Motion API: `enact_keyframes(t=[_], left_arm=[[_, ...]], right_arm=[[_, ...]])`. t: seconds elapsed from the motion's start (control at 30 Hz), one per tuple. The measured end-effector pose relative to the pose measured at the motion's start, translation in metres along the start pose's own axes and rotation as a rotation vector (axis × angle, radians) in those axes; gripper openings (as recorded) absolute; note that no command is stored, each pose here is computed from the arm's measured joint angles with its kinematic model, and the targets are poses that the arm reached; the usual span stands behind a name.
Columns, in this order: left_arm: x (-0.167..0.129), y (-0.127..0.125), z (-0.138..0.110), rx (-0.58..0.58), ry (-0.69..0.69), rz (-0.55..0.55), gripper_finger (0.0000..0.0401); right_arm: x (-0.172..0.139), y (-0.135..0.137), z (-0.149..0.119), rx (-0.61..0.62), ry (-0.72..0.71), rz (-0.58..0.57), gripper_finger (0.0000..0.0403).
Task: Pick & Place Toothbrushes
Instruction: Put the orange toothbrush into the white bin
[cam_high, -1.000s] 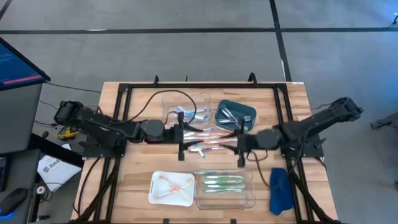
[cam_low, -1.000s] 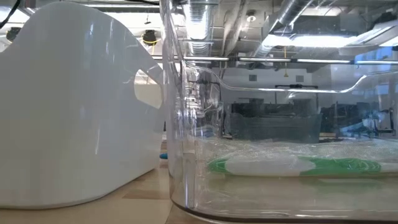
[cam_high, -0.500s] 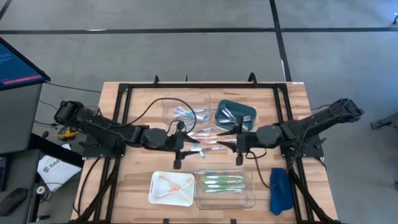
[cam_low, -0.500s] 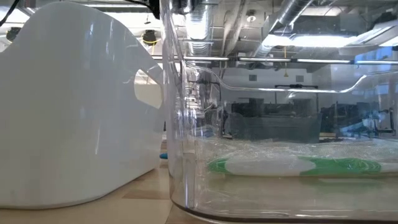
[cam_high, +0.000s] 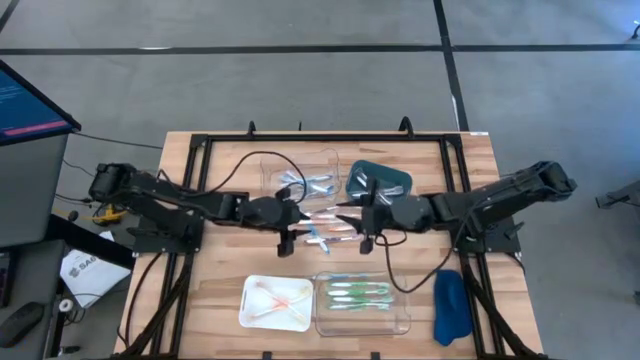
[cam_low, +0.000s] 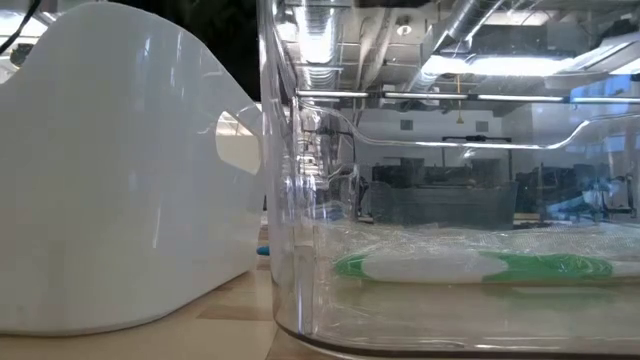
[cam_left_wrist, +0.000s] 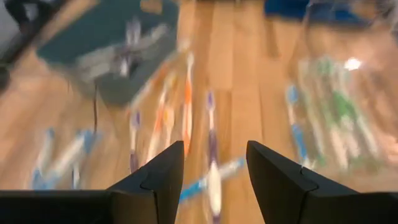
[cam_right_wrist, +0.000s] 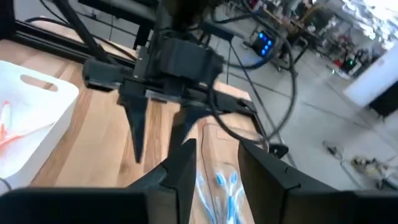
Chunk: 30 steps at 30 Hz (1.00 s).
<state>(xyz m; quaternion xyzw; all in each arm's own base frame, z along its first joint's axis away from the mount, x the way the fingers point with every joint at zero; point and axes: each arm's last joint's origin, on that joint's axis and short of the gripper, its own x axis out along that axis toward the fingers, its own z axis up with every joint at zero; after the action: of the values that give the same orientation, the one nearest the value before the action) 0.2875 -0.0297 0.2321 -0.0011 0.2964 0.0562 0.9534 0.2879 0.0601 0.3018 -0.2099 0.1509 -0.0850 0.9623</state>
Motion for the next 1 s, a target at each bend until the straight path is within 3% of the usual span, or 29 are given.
enact_keyframes(t=[0.2, 0.43, 0.67, 1.0], left_arm=[[0.024, 0.008, -0.016, -0.041, 0.132, -0.089, 0.0157], [0.056, 0.017, -0.043, 0.022, 0.295, -0.054, 0.0128], [0.064, 0.020, -0.049, 0.103, 0.311, 0.047, 0.0114], [0.065, 0.021, -0.049, 0.110, 0.310, 0.077, 0.0113]], right_arm=[[0.006, -0.013, -0.008, 0.074, 0.055, -0.039, 0.0113], [0.007, -0.015, -0.012, 0.083, 0.079, -0.043, 0.0113], [0.007, -0.015, -0.012, 0.081, 0.083, -0.041, 0.0113], [0.007, -0.015, -0.013, 0.075, 0.096, -0.037, 0.0113]])
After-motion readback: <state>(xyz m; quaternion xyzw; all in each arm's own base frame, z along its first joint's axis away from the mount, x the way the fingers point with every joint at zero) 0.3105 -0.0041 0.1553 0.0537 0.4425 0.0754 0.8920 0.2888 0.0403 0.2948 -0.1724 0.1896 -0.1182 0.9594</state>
